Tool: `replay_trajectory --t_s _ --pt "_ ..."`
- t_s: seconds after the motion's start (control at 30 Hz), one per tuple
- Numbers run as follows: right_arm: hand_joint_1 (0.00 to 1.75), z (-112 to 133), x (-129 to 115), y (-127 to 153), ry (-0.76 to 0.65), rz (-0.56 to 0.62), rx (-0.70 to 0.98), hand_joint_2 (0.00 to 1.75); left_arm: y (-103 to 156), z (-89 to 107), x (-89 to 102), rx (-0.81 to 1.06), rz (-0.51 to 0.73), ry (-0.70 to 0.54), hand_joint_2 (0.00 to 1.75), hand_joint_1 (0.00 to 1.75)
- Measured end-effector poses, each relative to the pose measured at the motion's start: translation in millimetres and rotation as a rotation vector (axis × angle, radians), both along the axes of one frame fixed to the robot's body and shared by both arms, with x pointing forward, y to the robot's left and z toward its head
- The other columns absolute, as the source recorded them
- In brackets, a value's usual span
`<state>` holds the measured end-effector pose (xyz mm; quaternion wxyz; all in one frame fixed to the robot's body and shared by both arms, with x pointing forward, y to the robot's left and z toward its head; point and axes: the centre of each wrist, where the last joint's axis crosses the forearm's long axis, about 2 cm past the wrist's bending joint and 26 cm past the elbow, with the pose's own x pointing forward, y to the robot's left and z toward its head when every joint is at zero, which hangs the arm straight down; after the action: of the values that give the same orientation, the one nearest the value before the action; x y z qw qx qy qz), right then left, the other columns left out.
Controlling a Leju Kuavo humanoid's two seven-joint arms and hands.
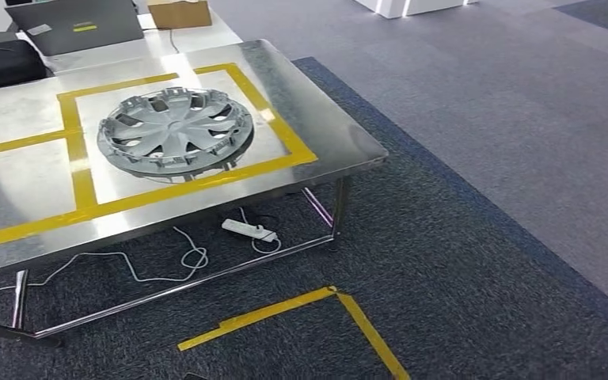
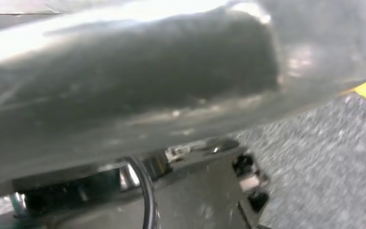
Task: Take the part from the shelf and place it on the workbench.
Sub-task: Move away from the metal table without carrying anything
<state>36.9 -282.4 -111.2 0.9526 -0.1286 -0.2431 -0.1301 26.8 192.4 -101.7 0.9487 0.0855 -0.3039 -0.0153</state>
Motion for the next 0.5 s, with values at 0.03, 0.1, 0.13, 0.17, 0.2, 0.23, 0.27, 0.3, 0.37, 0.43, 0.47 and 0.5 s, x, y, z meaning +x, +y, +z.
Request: replay_trajectory --t_s 0.03,0.1,0.13,0.17,0.2,0.23,0.27,0.3,0.37,0.43,0.47,0.5 --pt "0.00 -0.1 -0.4 -0.5 0.000 0.002 0.000 0.00 -0.1 0.0 0.1 -0.006 -0.003 -0.003 0.00 0.00" --pt "0.00 0.0 0.5 -1.2 -0.004 0.007 0.001 0.00 0.2 -0.1 0.7 -0.013 -0.009 -0.010 0.00 0.00" --pt "0.00 0.2 2.5 -1.2 -0.010 0.009 0.002 0.00 0.5 -0.1 1.2 -0.014 -0.011 -0.014 0.00 0.00" --pt "0.00 0.4 4.6 -1.1 -0.015 0.011 0.003 0.00 0.8 -0.1 2.0 -0.013 -0.012 -0.018 0.00 0.00" --pt "0.00 0.6 5.8 -1.0 -0.019 0.013 0.004 0.00 1.0 0.0 2.7 -0.013 -0.012 -0.022 0.00 0.00" --pt "0.00 0.5 5.1 -1.1 -0.019 0.014 0.004 0.00 0.9 0.0 3.2 -0.014 -0.013 -0.024 0.00 0.00" --pt "0.00 0.3 3.1 -1.0 -0.016 0.014 0.004 0.00 1.0 0.1 3.7 -0.014 -0.013 -0.025 0.00 0.00" --pt "0.00 0.0 0.8 -1.0 -0.011 0.014 0.004 0.00 1.1 0.0 3.5 -0.014 -0.013 -0.025 0.00 0.00" --pt "0.00 -0.1 -0.6 -1.5 -0.009 0.014 0.003 0.00 1.5 -0.2 2.4 -0.014 -0.011 -0.022 0.00 0.00" --pt "0.00 -0.1 -0.1 -1.8 -0.012 0.014 0.003 0.00 1.8 -0.3 1.2 -0.010 -0.009 -0.020 0.00 0.00" --pt "0.00 -0.1 -0.4 -1.7 -0.012 0.014 0.004 0.00 2.0 -0.3 0.9 -0.007 -0.010 -0.019 0.00 0.00" --pt "0.00 -0.2 -0.9 -1.6 -0.012 0.015 0.004 0.00 2.1 -0.3 0.9 -0.003 -0.010 -0.019 0.00 0.00"
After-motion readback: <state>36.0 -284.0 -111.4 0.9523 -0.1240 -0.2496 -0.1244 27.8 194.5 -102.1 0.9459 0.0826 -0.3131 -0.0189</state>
